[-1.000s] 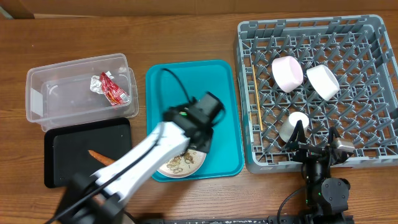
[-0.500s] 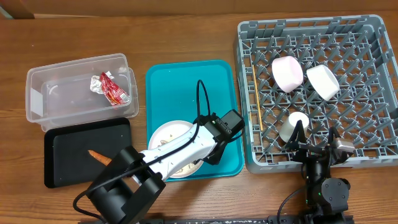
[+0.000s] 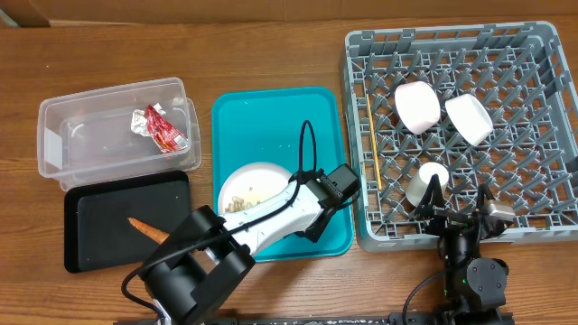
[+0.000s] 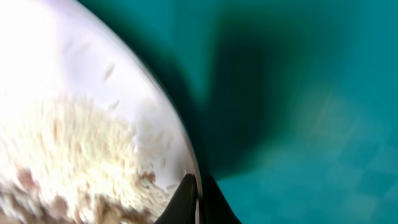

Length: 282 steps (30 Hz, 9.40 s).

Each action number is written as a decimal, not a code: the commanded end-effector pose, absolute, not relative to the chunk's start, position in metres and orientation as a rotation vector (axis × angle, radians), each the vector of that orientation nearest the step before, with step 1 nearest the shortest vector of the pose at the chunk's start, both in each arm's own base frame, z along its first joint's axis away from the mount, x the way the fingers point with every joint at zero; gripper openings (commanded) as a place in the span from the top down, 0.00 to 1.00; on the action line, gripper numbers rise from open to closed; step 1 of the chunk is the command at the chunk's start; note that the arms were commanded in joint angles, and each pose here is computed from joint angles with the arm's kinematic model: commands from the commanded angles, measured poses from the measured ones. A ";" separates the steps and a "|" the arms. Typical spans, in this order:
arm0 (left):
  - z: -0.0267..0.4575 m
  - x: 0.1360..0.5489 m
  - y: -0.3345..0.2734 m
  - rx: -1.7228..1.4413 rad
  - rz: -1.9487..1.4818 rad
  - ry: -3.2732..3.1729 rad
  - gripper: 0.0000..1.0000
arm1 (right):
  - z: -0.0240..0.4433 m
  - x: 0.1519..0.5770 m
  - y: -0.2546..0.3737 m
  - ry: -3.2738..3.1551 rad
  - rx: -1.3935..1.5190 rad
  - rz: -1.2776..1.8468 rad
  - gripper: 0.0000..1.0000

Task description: Sort waste into correct bins and load items into the dishwasher

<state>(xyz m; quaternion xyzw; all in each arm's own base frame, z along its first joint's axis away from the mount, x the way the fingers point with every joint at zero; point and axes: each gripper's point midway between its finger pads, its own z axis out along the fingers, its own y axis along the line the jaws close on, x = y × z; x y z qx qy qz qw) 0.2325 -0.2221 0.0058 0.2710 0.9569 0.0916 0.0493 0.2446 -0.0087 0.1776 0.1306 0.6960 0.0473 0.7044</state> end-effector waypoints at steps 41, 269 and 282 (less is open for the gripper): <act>0.176 0.278 -0.052 -0.462 0.234 2.939 0.96 | 0.177 0.244 -0.011 1.537 0.301 0.102 0.00; 0.151 0.233 -0.054 0.241 -0.165 1.716 0.00 | 0.177 0.244 -0.011 1.537 0.301 0.102 0.00; 0.151 0.233 -0.054 0.241 -0.165 1.716 0.00 | 0.177 0.244 -0.011 1.537 0.301 0.102 0.00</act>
